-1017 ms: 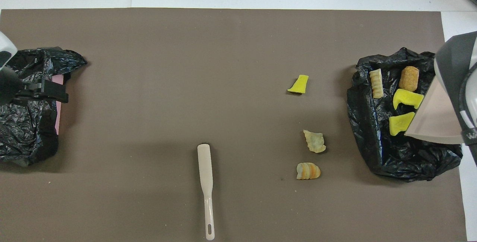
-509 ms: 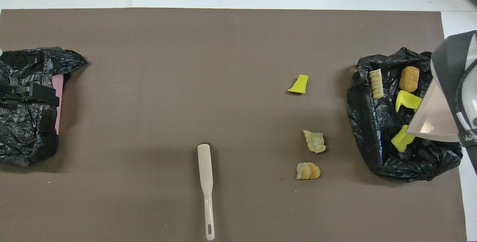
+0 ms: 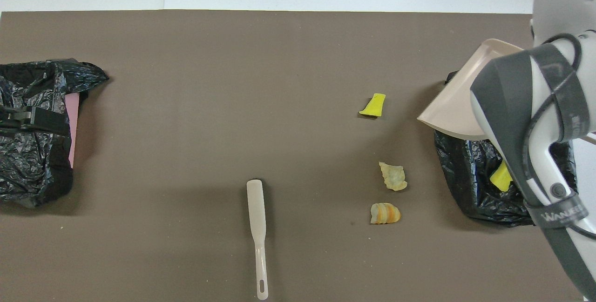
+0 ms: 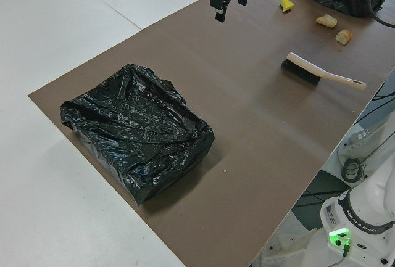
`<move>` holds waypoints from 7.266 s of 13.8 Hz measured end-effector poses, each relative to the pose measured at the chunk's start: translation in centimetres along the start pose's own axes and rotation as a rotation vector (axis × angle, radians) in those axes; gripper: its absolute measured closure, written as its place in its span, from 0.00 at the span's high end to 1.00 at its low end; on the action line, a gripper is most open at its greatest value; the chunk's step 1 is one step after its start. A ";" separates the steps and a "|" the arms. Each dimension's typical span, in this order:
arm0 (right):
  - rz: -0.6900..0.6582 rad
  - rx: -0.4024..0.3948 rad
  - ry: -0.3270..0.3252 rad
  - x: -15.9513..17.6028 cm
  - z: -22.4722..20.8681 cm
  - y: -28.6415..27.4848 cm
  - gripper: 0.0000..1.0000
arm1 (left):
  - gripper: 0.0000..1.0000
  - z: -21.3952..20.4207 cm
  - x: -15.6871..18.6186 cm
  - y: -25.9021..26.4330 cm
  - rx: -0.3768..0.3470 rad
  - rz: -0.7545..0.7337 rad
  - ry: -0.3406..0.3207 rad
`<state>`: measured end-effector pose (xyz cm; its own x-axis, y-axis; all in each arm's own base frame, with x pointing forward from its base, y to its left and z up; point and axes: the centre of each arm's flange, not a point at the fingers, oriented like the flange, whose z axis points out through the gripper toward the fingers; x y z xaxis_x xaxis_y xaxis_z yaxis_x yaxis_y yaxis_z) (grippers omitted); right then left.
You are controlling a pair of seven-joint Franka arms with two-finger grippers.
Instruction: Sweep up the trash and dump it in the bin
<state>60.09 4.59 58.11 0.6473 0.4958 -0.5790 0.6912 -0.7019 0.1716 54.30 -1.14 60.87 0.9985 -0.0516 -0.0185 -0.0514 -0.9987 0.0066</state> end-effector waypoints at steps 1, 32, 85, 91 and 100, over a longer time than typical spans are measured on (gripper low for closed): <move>0.053 0.019 0.047 1.0 -0.8 -1.4 0.31 | 1.00 0.0 0.0 -0.1 0.005 0.005 -0.003; 0.667 0.425 0.476 34.8 -2.2 -37.0 0.31 | 1.00 0.2 -0.5 0.0 0.009 0.011 -0.041; 0.798 0.450 0.245 10.1 5.2 -51.3 0.26 | 0.33 14.7 7.4 16.7 0.057 0.535 0.060; 1.022 0.413 0.151 5.8 9.6 -40.7 0.26 | 0.33 13.1 7.1 8.0 0.054 0.900 -0.022; 1.117 0.231 0.050 4.2 15.5 -35.6 0.26 | 0.33 16.0 5.6 10.5 0.032 1.353 -0.092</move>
<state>33.19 23.73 37.23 0.8792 -0.4482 -0.1614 -0.3509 -0.8384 0.4171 59.08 -12.04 44.86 0.1611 -0.9835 -0.0821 -0.9849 -0.1656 0.0500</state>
